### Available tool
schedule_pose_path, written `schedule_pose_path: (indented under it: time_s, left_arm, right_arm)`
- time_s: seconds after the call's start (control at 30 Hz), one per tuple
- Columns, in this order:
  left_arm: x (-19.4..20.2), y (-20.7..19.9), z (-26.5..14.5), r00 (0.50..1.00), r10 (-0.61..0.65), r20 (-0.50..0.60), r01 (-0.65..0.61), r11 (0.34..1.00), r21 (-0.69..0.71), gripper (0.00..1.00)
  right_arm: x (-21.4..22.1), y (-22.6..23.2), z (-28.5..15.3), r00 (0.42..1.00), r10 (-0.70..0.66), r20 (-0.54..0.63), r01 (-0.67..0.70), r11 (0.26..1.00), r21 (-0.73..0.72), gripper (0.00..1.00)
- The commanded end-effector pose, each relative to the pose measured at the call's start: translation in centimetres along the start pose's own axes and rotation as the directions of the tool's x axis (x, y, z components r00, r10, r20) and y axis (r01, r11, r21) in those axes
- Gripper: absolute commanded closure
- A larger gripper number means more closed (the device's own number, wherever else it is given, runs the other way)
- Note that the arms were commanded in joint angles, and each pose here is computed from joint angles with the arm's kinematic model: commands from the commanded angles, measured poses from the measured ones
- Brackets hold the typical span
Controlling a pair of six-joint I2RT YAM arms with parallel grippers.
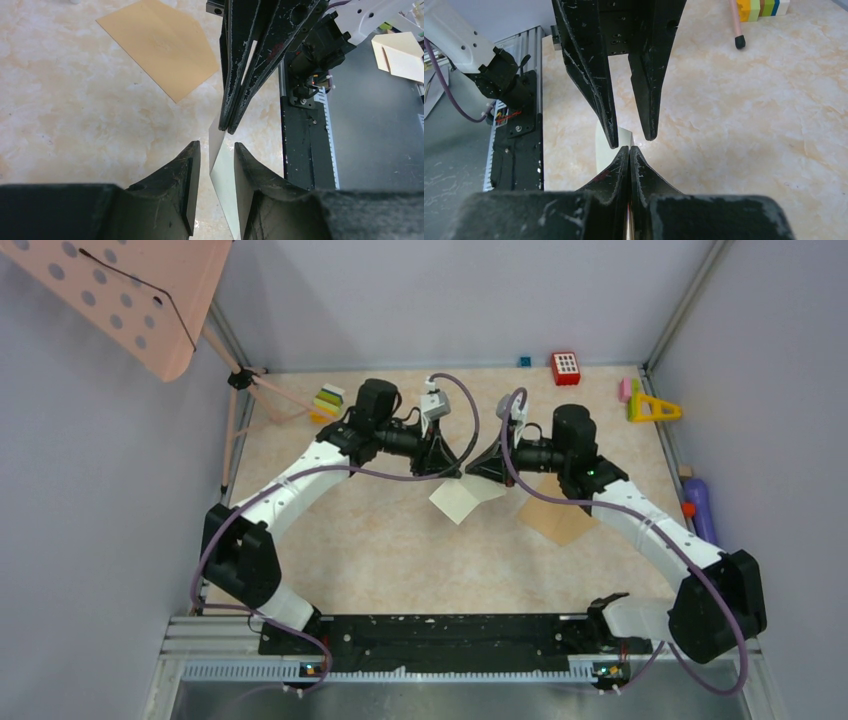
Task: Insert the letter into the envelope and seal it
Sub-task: Fold the letter.
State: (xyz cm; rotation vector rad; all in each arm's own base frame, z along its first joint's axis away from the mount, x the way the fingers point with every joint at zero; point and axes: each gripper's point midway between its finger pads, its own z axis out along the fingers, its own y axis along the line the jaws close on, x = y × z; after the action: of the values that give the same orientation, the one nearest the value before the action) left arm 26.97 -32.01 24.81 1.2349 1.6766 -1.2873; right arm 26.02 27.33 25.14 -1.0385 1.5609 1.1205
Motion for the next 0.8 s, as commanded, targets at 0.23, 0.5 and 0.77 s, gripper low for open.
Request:
schedule_pose_path:
  time_s: [0.23, 0.5, 0.77]
  left_arm:
    - [0.1, -1.2, -0.4, 0.991, 0.127, -0.029, -0.126, 0.991, 0.048, 0.54]
    - [0.7, -0.6, -0.5, 0.988, 0.141, -0.060, -0.140, 0.990, 0.017, 0.63]
    - [0.6, -0.4, -0.5, 0.988, 0.141, -0.064, -0.141, 0.990, 0.004, 1.00]
  right_arm:
    - [-2.9, 0.6, -1.3, 0.994, -0.093, 0.054, 0.091, 0.995, 0.034, 1.00]
    - [-3.8, 0.2, -2.7, 0.990, -0.120, 0.078, 0.114, 0.991, 0.070, 1.00]
    - [-4.0, 0.0, -3.2, 0.987, -0.140, 0.081, 0.132, 0.987, 0.092, 1.00]
